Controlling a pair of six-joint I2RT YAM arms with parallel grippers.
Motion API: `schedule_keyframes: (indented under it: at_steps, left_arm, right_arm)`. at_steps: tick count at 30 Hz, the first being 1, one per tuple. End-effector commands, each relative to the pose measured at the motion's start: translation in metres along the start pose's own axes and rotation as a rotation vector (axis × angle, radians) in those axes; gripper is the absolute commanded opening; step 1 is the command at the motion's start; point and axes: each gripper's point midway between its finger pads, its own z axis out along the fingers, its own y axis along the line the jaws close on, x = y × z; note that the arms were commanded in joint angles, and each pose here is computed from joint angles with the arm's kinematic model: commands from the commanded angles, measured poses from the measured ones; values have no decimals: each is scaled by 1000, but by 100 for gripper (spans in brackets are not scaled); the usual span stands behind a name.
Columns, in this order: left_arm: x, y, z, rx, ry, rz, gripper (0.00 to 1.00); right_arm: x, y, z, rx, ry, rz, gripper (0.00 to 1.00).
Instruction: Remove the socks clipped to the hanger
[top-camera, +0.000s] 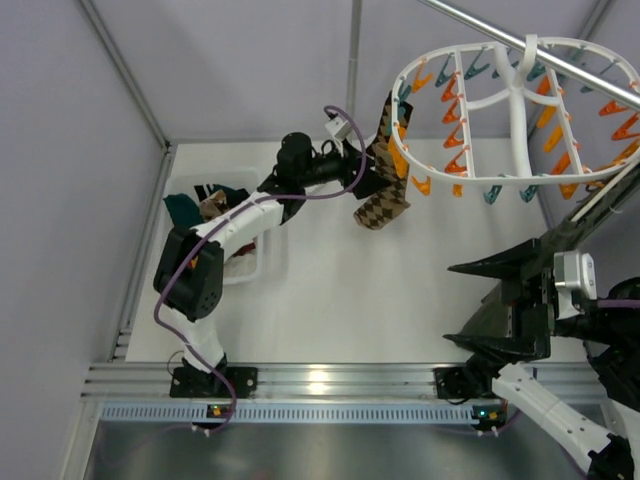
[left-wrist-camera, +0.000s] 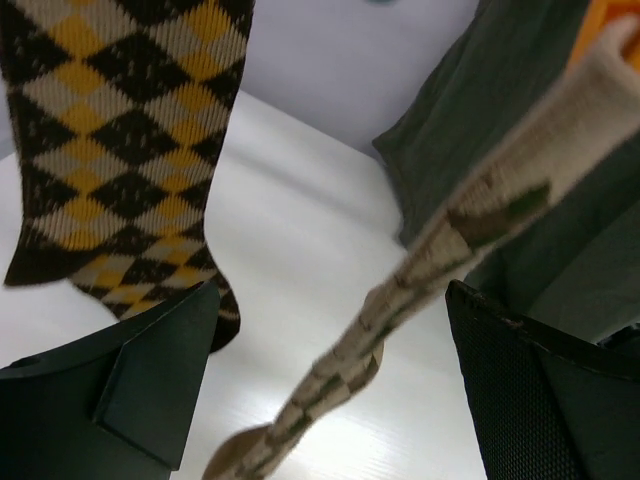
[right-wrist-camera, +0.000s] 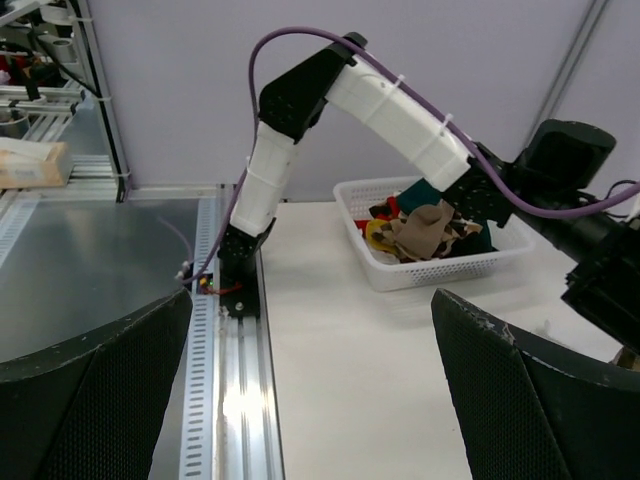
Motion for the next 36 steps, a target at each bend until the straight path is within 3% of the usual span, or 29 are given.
schedule_keyframes:
  at_steps: [1, 5, 11, 13, 14, 21, 28, 36]
  left_arm:
    - [-40, -21, 19, 167, -94, 72, 98]
    - [-29, -32, 35, 238, -67, 61, 95]
    - [-14, -39, 42, 273, -48, 25, 62]
    - [-14, -42, 39, 278, -52, 15, 58]
    - [-16, -45, 38, 284, -58, 18, 46]
    - [-21, -54, 27, 242, -90, -1, 1]
    - [-28, -52, 8, 126, -142, -20, 0]
    - [-32, -36, -18, -62, -187, -59, 0]
  right_arm:
    - [2, 4, 6, -60, -7, -17, 99]
    - [7, -4, 12, -55, 0, -7, 99]
    - [17, -19, 22, -13, 14, 20, 100]
    - [20, -23, 24, -7, 18, 31, 100]
    - [20, -25, 25, 0, 16, 33, 100]
    - [16, -47, 29, 111, -38, 56, 99]
    - [10, -106, 34, 412, -101, 245, 99]
    - [4, -117, 65, 348, -163, 413, 100]
